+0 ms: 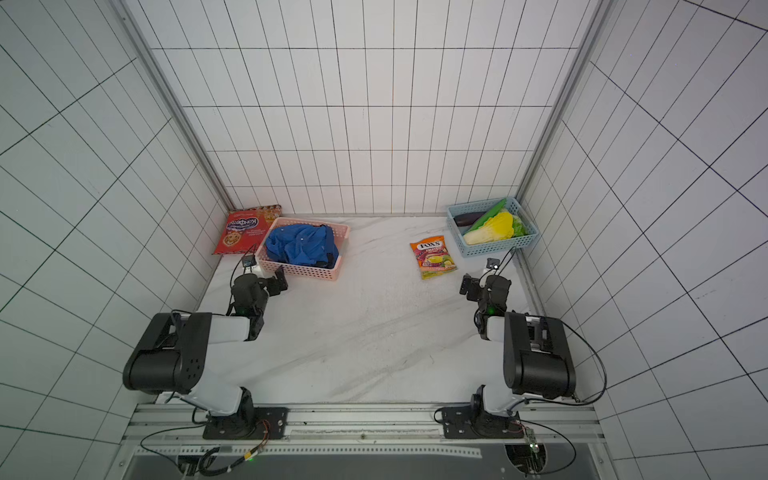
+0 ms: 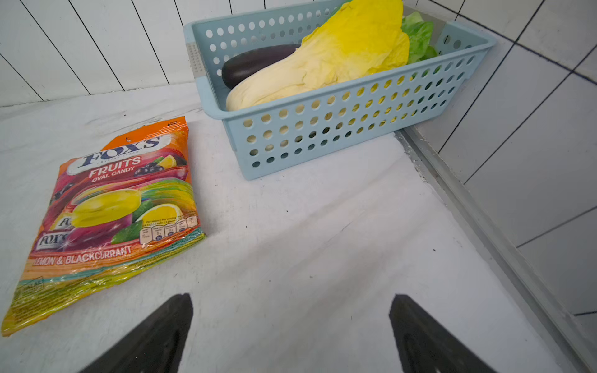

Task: Turn the baseball cap inside out
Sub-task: Pick up the baseball cap from the basket.

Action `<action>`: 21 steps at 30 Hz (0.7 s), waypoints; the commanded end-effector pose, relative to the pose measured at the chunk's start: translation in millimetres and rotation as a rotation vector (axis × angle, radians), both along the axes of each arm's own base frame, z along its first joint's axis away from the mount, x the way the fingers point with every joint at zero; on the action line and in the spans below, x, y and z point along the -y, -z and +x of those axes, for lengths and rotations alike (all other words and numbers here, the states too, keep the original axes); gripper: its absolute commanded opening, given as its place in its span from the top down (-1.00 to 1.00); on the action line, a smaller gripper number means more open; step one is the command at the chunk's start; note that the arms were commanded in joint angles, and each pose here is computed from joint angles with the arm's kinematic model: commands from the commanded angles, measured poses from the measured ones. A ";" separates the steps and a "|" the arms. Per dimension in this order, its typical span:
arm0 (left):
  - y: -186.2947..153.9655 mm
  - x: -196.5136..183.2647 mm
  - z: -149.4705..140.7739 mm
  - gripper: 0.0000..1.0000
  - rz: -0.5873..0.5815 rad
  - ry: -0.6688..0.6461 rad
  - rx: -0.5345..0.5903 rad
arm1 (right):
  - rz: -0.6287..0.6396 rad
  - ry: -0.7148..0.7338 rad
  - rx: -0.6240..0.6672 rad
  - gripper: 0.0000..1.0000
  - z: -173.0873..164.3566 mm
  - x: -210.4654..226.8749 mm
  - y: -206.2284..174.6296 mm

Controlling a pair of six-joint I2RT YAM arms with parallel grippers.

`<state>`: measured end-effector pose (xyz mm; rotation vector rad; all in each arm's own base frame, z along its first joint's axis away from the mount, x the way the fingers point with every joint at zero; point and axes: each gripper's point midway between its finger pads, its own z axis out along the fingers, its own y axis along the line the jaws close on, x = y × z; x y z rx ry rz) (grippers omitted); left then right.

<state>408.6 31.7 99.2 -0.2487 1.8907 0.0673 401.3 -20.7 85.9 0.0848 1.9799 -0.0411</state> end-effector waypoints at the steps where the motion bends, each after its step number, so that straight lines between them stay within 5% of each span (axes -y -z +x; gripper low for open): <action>1: -14.0 -0.1 4.7 -0.97 0.009 0.009 0.037 | -0.008 -0.011 0.020 -0.99 1.6 -3.8 -6.3; 21: -32.3 1.2 3.6 -0.96 0.006 0.026 0.054 | -0.007 0.017 0.024 -0.99 -0.4 0.5 -28.0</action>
